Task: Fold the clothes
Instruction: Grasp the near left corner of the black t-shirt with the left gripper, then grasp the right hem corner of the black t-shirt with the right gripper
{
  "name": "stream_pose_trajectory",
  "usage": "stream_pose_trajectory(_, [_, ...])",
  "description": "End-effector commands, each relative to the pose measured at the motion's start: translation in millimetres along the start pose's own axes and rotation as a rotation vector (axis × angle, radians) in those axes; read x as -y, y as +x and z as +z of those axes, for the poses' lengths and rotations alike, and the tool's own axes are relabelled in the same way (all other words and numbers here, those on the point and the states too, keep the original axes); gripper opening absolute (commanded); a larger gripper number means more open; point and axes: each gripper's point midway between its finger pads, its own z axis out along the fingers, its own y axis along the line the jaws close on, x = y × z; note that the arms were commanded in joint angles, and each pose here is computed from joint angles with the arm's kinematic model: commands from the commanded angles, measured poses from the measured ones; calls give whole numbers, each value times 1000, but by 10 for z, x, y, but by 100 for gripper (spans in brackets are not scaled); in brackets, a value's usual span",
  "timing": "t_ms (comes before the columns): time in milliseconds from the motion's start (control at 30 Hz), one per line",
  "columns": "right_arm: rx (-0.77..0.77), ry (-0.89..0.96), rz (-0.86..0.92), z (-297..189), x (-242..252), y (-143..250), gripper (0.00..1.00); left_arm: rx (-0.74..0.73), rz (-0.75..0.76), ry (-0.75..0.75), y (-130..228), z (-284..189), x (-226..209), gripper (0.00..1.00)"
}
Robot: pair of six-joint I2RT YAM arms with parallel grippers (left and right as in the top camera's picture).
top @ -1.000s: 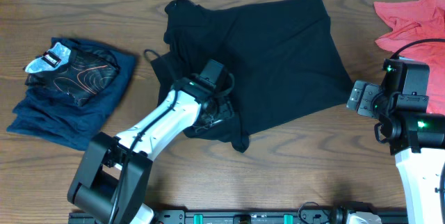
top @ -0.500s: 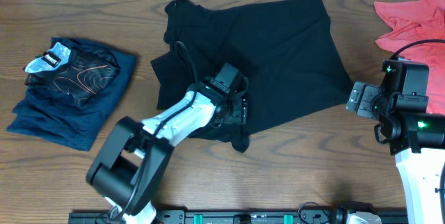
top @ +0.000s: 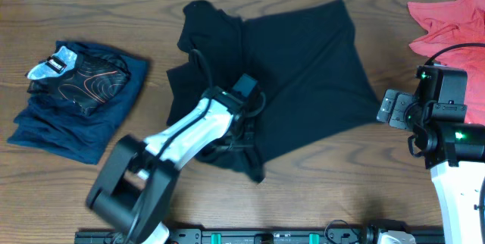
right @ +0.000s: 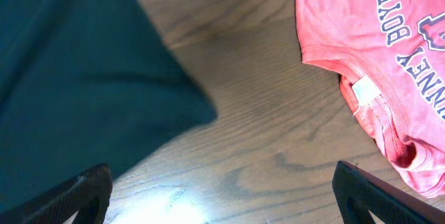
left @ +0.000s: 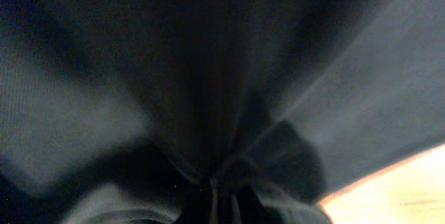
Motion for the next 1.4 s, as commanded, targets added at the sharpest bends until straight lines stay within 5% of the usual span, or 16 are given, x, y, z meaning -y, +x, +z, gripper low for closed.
stream_pose_trajectory(0, [4,3,10,-12,30,-17,99,-24,-152,-22,200,-274,-82,6])
stream_pose_trajectory(267, [8,4,11,-11,29,-26,99,-183,-232,-155,694,-437,-383,8])
stream_pose_trajectory(567, [-72,-141,1,51,-239,105,99,-217,-238,-193,788,-469,-457,16])
stream_pose_trajectory(800, [-380,-333,-4,299,-662,594,70,-360,-247,-319,1183,-613,-658,11])
stream_pose_trajectory(1067, [-699,-253,43,704,-665,1184,78,-309,-224,-359,1157,-491,-697,11])
stream_pose_trajectory(1367, [-817,-186,72,955,-609,1641,81,-268,-213,-362,1072,-463,-703,11])
